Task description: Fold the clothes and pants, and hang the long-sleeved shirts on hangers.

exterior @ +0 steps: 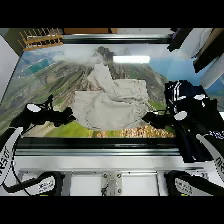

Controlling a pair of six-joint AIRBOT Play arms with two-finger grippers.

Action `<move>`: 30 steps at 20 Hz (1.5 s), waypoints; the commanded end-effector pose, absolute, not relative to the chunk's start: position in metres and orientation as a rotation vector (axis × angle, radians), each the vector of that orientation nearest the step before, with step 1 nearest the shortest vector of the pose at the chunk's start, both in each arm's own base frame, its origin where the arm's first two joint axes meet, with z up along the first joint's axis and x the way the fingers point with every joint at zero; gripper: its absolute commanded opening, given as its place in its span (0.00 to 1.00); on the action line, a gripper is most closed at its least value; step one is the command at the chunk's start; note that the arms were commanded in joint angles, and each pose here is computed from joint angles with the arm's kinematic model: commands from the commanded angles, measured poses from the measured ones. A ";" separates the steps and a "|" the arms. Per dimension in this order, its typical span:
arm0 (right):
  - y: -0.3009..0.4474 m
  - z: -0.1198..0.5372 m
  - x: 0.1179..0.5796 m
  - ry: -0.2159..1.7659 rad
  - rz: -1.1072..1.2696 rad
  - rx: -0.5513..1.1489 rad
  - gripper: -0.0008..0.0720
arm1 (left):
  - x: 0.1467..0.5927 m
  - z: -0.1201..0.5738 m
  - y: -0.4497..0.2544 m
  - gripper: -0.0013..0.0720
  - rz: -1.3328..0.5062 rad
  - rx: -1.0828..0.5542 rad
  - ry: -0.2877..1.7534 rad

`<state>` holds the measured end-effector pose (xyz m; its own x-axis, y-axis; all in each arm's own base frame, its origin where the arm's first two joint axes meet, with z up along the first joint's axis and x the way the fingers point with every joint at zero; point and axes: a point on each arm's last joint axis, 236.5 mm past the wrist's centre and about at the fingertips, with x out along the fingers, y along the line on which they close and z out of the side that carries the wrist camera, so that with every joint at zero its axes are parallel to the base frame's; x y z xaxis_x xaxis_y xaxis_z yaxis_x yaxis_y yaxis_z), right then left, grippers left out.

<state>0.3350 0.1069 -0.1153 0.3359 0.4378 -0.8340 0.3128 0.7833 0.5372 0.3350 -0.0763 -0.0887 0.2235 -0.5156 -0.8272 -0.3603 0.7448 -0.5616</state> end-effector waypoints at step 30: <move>0.101 0.349 0.225 0.473 0.373 0.348 0.04 | 0.202 0.484 -0.095 0.04 -0.400 -0.361 0.030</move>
